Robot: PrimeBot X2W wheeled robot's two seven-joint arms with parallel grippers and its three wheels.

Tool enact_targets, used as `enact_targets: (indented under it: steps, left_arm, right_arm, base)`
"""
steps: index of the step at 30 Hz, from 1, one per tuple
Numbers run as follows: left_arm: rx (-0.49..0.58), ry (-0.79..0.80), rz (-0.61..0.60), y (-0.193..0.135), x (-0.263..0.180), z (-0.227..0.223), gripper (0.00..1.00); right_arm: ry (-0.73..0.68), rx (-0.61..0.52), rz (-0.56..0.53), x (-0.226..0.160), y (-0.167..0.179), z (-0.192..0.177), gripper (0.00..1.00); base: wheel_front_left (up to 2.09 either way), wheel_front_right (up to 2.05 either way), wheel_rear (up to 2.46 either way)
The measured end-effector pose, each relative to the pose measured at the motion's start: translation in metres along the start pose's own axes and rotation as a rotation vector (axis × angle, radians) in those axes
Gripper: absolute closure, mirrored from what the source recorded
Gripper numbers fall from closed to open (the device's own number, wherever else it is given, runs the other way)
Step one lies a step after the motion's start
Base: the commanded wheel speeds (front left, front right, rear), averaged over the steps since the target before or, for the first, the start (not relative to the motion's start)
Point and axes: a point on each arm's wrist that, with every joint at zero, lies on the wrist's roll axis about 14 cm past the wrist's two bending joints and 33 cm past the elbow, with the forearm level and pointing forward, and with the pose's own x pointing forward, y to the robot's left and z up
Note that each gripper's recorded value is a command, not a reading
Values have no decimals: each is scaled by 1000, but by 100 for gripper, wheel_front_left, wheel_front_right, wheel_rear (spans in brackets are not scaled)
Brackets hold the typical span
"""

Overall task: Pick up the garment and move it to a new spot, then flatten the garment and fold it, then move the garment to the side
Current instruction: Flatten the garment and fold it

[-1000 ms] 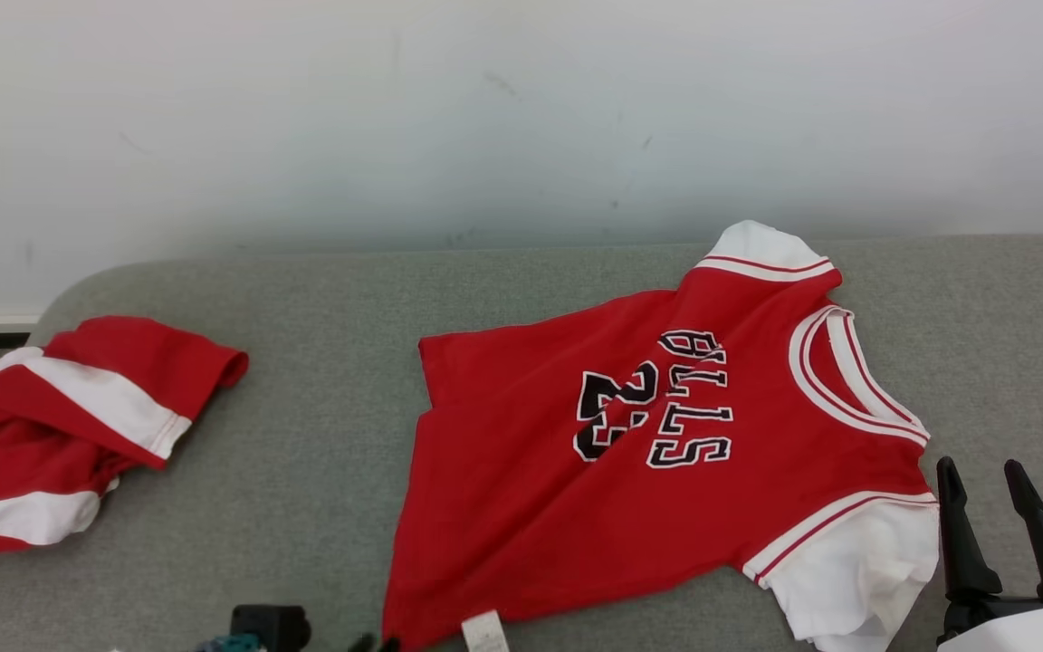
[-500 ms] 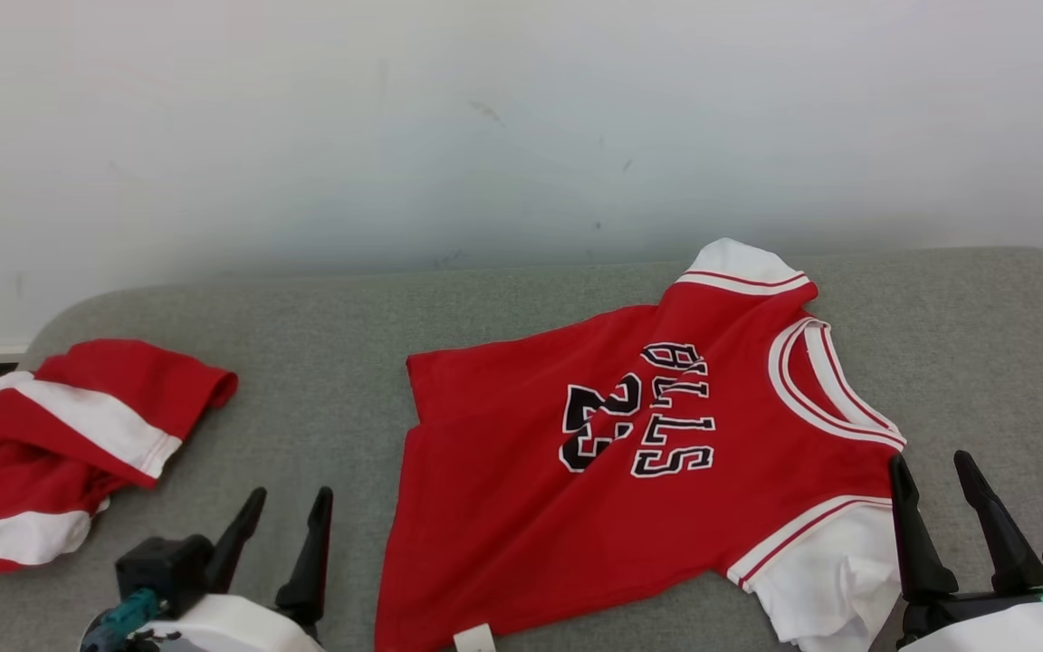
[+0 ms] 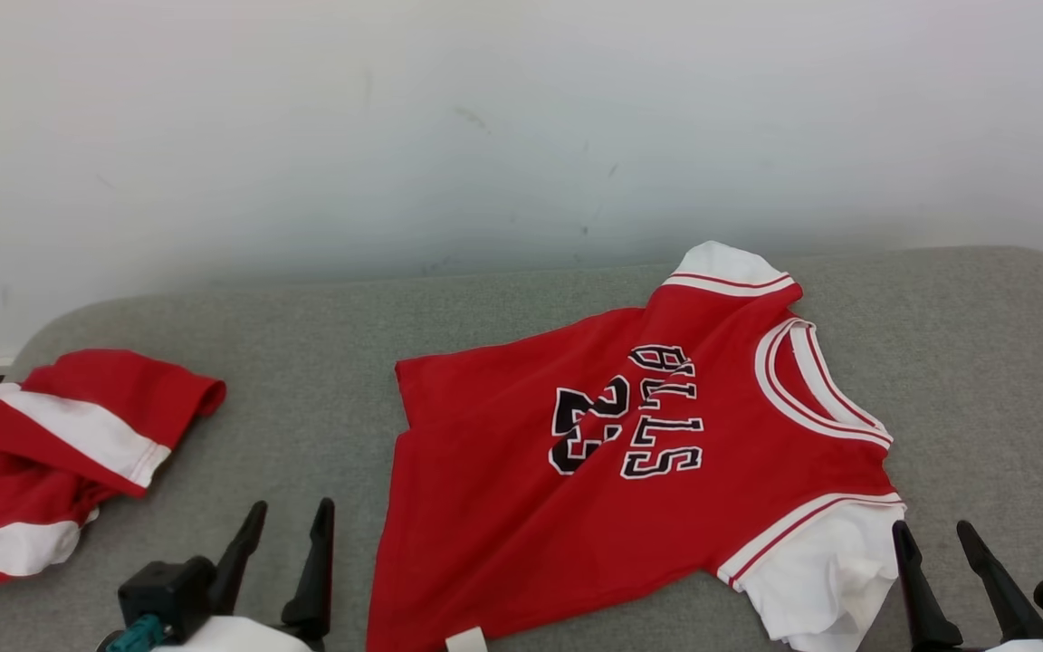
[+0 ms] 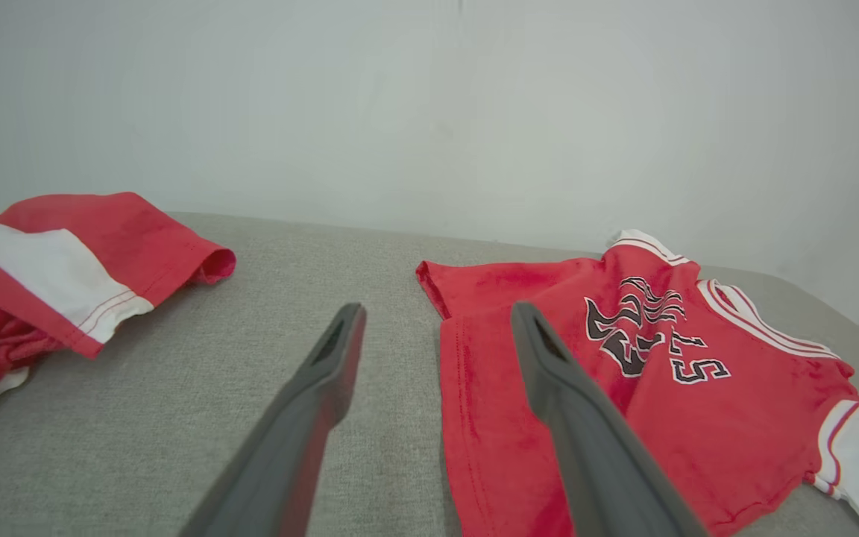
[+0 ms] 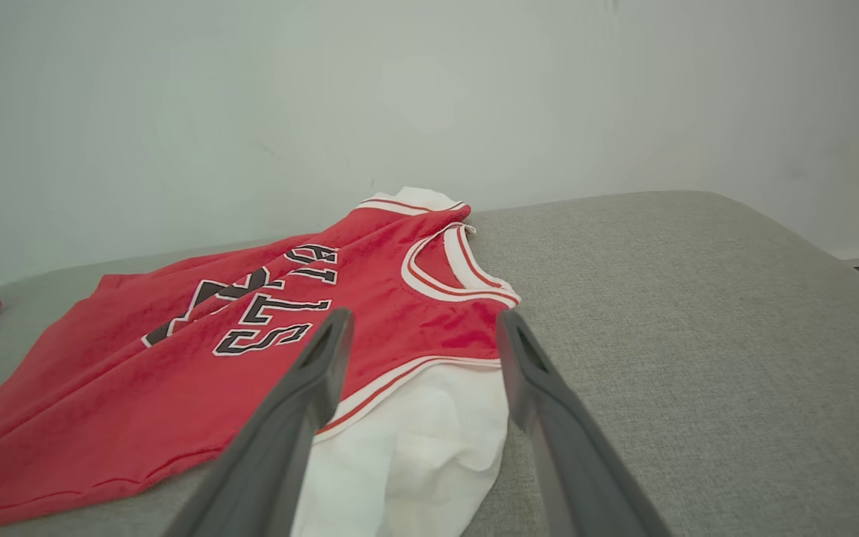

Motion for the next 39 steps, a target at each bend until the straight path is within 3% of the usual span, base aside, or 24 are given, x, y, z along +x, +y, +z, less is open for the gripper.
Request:
enact_targets:
  steps: [21,39]
  left_arm:
    - [10,-37,12,1,-7,4,0]
    - [-19,428,-88,-24,-39,-99,0]
  right_arm:
    - [-27,-13,11,0,4,8,0]
    - [293,-4,7,13,7,-69,0]
  base:
    - [0,0,0]
    - [0,0,0]
